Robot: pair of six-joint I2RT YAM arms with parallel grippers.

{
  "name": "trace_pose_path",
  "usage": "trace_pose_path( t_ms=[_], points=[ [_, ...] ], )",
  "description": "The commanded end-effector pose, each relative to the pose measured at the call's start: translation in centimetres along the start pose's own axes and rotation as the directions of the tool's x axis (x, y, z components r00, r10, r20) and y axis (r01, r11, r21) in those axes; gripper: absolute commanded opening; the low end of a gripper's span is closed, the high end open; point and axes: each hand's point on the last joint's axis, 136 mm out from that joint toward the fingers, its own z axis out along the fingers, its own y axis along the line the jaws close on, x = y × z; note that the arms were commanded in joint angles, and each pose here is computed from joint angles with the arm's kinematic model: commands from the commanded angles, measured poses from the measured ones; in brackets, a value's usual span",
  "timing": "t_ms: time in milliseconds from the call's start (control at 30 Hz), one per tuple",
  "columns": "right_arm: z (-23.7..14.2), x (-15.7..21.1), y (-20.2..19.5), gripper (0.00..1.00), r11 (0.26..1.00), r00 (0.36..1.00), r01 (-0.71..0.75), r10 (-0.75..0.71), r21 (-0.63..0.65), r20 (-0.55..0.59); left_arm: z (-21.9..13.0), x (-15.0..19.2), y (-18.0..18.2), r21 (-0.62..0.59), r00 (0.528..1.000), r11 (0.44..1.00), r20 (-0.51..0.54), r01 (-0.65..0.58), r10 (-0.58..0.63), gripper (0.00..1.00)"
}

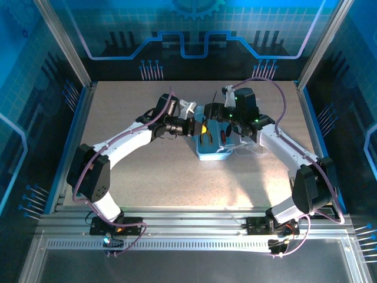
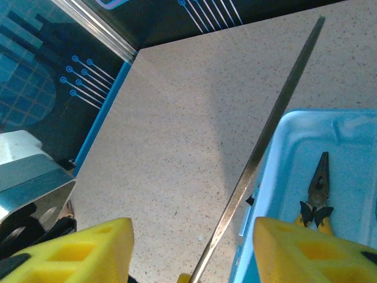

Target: Pack the tool kit

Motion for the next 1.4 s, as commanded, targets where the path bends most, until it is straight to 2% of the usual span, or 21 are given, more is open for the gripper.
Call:
trace_pose_path(
  t_ms=[0,100,233,367,433,467,567,633,700,800,900,1067,1167,1367],
  points=[
    [0.5,-0.3,-0.9,0.51,0.999,0.999,-0.028,0.027,0.018,0.024,-0.8,-0.5,-2.8,0.07,0.998,0.995,0.022,-0.067,0.066,0.0],
    [0.7,-0.3,-0.7,0.44,1.0,0.999,-0.029,0.029,0.011,0.021,-0.8,-0.4,-3.2,0.075,0.997,0.994,0.019,-0.081,0.08,0.0],
    [0.7,-0.4,-0.6,0.26,1.0,0.999,-0.027,0.027,0.003,0.023,-0.8,-0.3,-3.5,0.077,0.996,0.993,0.015,-0.087,0.086,0.0],
    [0.4,-0.5,-0.4,0.12,1.0,1.0,-0.017,0.017,0.003,0.022,-0.7,-0.2,-3.3,0.073,0.996,0.993,0.01,-0.091,0.091,0.01],
    [0.2,-0.5,-0.4,0.04,1.0,1.0,-0.01,0.009,0.009,0.021,-0.6,-0.2,-3.1,0.066,0.996,0.993,0.005,-0.093,0.093,0.14],
    [0.0,-0.6,-0.5,0.01,1.0,1.0,-0.003,0.002,0.017,0.02,-0.6,-0.2,-3.0,0.057,0.995,0.994,0.003,-0.097,0.097,0.27],
    [-1.0,-0.9,-1.4,0.0,0.998,1.0,0.028,-0.029,0.057,0.009,-1.0,-0.3,-2.1,-0.011,0.993,0.993,-0.001,-0.116,0.116,0.67],
    [-2.1,-1.2,-2.4,0.0,0.994,0.998,0.057,-0.055,0.098,-0.015,-1.7,-0.6,-1.3,-0.08,0.991,0.987,0.001,-0.136,0.137,0.86],
    [-3.4,-1.2,-3.9,0.0,0.981,0.995,0.096,-0.087,0.166,-0.056,-2.8,-1.0,-0.1,-0.149,0.989,0.979,0.009,-0.142,0.145,0.99],
    [-5.5,-1.2,-6.9,0.0,0.937,0.983,0.165,-0.131,0.309,-0.128,-4.8,-1.9,2.6,-0.249,0.992,0.963,0.039,-0.104,0.117,0.99],
    [-7.4,-0.9,-9.7,0.0,0.873,0.969,0.22,-0.145,0.435,-0.199,-6.6,-2.0,6.8,-0.377,0.998,0.926,0.047,-0.022,0.043,0.99],
    [-9.2,-0.6,-13.3,0.0,0.763,0.946,0.291,-0.138,0.577,-0.295,-7.9,-0.8,12.8,-0.591,1.0,0.807,-0.003,0.02,-0.027,0.99],
    [-9.8,-0.8,-14.5,0.0,0.711,0.934,0.326,-0.141,0.623,-0.328,-7.5,-0.1,14.6,-0.628,0.998,0.778,-0.026,0.026,-0.054,0.99],
    [-10.4,-1.2,-16.1,0.0,0.641,0.918,0.369,-0.138,0.673,-0.372,-6.3,0.3,16.3,-0.643,0.995,0.765,-0.046,0.037,-0.087,0.99]
  ],
)
